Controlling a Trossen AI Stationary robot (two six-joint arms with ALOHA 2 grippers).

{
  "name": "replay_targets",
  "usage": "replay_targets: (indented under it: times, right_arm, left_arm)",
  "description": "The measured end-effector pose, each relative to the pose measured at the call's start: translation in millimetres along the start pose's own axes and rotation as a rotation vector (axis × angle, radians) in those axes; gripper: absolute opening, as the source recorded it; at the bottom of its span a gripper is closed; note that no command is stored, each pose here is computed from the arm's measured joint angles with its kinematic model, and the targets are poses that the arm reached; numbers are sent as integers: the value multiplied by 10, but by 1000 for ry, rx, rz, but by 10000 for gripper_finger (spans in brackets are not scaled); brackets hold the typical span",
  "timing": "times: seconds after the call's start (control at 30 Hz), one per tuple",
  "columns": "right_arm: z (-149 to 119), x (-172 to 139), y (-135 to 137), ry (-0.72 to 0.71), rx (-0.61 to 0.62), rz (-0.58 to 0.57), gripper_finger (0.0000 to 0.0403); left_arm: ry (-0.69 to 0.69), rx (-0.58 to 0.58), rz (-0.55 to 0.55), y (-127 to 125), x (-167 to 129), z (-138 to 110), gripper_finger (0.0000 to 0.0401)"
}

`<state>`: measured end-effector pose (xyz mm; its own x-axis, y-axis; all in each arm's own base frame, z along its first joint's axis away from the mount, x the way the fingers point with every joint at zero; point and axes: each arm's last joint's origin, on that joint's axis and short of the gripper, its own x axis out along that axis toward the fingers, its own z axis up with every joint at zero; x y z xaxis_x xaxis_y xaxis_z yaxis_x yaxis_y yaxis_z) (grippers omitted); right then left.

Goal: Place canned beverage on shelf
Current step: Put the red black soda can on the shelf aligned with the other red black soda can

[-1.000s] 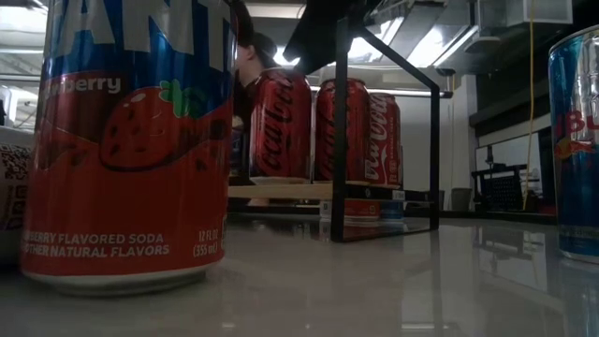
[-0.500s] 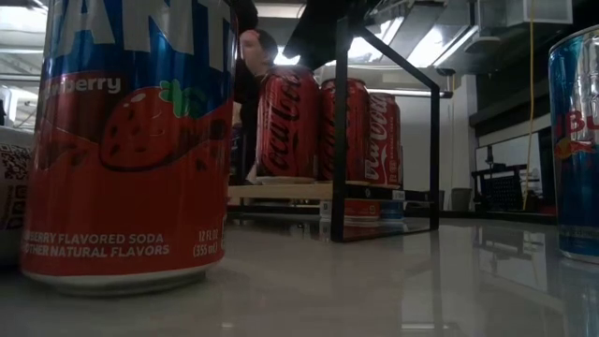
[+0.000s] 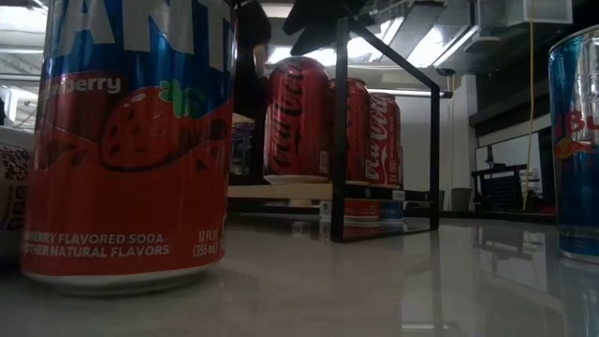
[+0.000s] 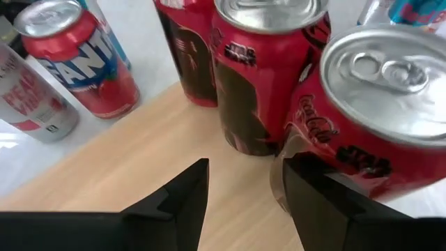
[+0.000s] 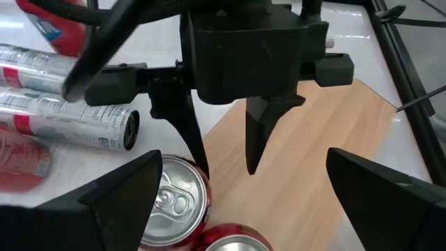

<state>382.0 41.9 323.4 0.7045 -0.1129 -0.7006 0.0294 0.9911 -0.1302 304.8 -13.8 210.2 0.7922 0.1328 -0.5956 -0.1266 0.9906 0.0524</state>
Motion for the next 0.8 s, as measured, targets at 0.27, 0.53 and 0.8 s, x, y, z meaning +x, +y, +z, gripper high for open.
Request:
replay_targets:
  times: [0.27, 0.53, 0.8]
  right_arm:
    - [-6, -7, -1, 12, -2, 1, 395]
    - [-11, -7, -1, 17, -3, 1, 395]
    - [-2, -76, -15, 8, -1, 0, 395]
  left_arm:
    - [9, 11, -7, -52, 10, -19, 181]
    - [6, 18, -13, -99, 1, -21, 181]
    - [-3, 18, -5, -71, -35, 0, 181]
